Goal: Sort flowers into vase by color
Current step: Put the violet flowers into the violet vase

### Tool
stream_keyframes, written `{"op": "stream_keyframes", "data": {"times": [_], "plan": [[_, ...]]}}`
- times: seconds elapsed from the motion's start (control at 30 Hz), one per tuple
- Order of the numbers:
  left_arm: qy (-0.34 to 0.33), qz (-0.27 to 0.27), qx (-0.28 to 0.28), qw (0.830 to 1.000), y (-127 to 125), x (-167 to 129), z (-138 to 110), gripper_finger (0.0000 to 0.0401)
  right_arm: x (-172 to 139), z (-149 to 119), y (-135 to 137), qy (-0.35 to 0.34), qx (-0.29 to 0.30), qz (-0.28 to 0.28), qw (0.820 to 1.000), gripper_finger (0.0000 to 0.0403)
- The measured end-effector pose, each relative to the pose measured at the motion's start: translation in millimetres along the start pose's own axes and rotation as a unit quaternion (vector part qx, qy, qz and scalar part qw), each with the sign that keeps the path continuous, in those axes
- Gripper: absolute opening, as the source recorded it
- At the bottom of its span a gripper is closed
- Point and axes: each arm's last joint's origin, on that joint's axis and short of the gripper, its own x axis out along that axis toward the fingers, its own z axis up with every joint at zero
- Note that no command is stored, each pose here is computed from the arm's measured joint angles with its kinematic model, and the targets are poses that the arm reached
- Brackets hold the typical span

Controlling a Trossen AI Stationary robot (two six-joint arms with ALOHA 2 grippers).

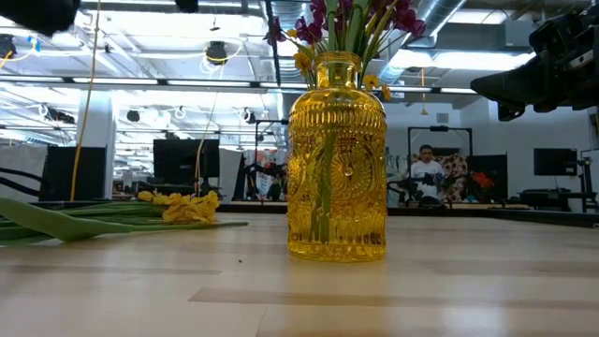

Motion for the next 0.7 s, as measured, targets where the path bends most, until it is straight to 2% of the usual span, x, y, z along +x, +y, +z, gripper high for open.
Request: {"op": "stream_keyframes", "data": {"times": [0.1,0.2,0.4,0.7], "plan": [[-0.041,-0.014,-0.005,0.999,17,-12,-8,0.0000,0,0,0,0.000,0.000,0.000,1.000,0.0043],[-0.042,-0.028,0.001,0.999,28,-16,-16,0.0000,0,0,0,0.000,0.000,0.000,1.000,0.0043],[-0.037,-0.049,0.010,0.998,42,-5,-29,0.0000,0,0,0,0.000,0.000,0.000,1.000,0.0043],[-0.048,-0.064,0.007,0.997,56,7,-34,0.0000,0,0,0,0.000,0.000,0.000,1.000,0.0043]]}}
